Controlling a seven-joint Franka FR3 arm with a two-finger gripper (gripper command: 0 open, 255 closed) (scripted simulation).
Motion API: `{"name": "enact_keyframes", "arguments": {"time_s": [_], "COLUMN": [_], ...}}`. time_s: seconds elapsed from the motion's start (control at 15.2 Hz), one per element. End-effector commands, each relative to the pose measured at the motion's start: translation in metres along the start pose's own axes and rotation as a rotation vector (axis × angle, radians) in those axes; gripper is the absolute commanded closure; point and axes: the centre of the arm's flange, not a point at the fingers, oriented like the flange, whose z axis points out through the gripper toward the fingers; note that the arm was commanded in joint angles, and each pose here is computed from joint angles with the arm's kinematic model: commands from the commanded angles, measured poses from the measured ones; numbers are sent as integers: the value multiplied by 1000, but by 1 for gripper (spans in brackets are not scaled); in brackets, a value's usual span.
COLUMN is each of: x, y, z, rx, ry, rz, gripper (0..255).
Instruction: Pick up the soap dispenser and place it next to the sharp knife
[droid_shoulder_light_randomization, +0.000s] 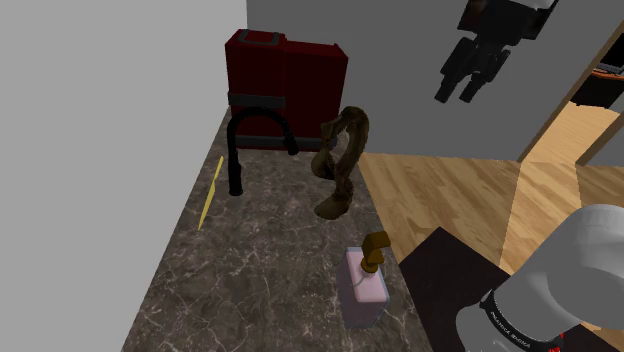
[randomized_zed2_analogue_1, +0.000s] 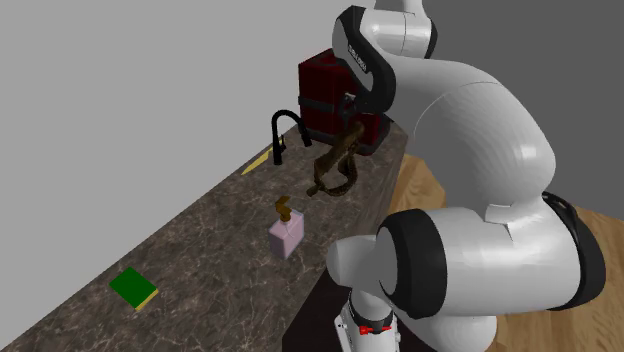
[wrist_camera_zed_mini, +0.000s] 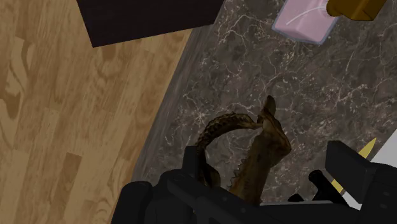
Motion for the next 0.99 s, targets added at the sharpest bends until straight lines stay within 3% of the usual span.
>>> {"name": "enact_keyframes", "arguments": {"time_s": [0.0,0.92], "x": [0,-37], "y": [0,-106], "z": [0,150], "rx": [0,-59], "ry": [0,-57], "rz": [0,150], "gripper": [0,0]}}
